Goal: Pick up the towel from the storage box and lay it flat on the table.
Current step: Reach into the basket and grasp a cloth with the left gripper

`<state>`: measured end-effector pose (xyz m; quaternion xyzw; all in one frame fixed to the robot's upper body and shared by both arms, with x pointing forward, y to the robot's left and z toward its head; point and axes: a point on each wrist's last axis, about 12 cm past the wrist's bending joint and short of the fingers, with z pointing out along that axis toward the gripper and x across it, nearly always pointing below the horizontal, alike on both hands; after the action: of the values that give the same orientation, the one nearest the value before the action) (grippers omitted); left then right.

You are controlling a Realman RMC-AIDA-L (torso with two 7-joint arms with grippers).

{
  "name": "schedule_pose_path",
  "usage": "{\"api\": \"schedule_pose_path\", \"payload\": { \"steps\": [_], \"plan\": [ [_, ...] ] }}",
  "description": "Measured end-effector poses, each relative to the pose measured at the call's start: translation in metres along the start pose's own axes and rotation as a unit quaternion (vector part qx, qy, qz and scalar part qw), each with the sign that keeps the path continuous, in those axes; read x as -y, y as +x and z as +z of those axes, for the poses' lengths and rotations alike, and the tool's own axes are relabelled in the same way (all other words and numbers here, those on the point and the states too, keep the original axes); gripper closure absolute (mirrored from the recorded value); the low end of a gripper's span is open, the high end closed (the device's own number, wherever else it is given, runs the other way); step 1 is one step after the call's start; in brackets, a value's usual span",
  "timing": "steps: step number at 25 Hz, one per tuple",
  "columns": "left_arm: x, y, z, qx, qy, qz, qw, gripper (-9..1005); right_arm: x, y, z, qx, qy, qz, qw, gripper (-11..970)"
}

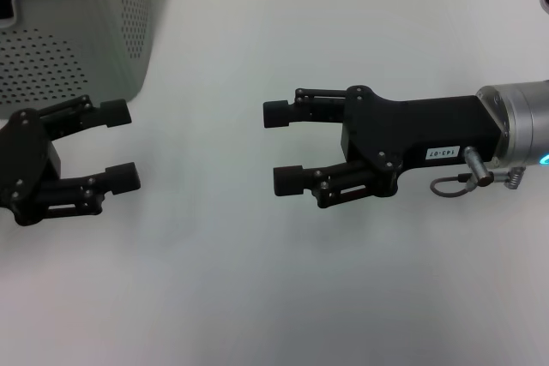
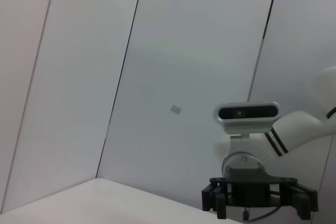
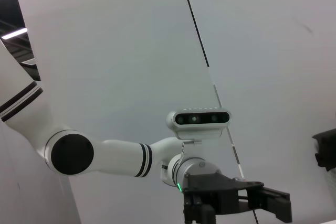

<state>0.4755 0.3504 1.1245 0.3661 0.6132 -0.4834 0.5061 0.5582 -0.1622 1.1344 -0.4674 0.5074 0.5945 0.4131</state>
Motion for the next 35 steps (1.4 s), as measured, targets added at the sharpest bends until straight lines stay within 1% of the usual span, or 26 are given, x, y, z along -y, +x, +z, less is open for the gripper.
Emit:
{"api": "schedule_pose_path", "payload": {
  "steps": [16,19,20,21,22,23,24,25,26,28,30,33,35],
  "plan": [
    [-0.001,0.001,0.004,0.006,-0.004,-0.009,1.0,144,0.002,0.0,0.001,-0.006,0.005,-0.005,1.0,108],
    [-0.006,-0.017,-0.001,0.046,-0.023,-0.037,0.998,148,0.0,0.005,-0.003,-0.004,0.012,-0.007,1.0,108],
    [-0.008,-0.028,-0.006,0.063,-0.031,-0.046,0.996,150,-0.001,0.006,-0.004,-0.002,0.013,-0.007,1.0,108],
    [-0.009,-0.04,-0.011,0.076,-0.039,-0.047,0.995,151,-0.002,0.006,-0.005,0.001,0.015,-0.006,1.0,108],
    [-0.009,-0.053,-0.016,0.089,-0.05,-0.031,0.994,152,-0.002,0.007,-0.007,0.005,0.017,-0.005,1.0,108],
    [-0.009,-0.061,-0.019,0.096,-0.059,-0.014,0.993,154,-0.002,0.007,-0.007,0.008,0.02,-0.006,1.0,108],
    [-0.01,-0.074,-0.023,0.108,-0.082,0.013,0.991,155,-0.003,0.007,-0.008,0.011,0.023,-0.007,1.0,108],
    [-0.011,-0.081,-0.025,0.115,-0.095,0.028,0.988,157,-0.003,0.008,-0.009,0.014,0.027,-0.008,0.999,109],
    [-0.015,-0.101,-0.03,0.125,-0.145,0.059,0.98,158,-0.003,0.009,-0.009,0.016,0.029,-0.009,0.999,109],
    [-0.026,-0.12,-0.031,0.117,-0.202,0.072,0.97,161,-0.004,0.01,-0.009,0.016,0.03,-0.011,0.999,109],
    [-0.042,-0.139,-0.031,0.094,-0.271,0.07,0.955,164,-0.004,0.01,-0.009,0.016,0.03,-0.011,0.999,109],
    [-0.056,-0.152,-0.029,0.064,-0.332,0.078,0.938,168,-0.007,0.016,-0.012,0.024,0.038,-0.006,0.999,109],
    [-0.068,-0.157,-0.026,0.034,-0.376,0.085,0.922,171,-0.009,0.019,-0.014,0.03,0.046,-0.002,0.998,110]
  ]
}}
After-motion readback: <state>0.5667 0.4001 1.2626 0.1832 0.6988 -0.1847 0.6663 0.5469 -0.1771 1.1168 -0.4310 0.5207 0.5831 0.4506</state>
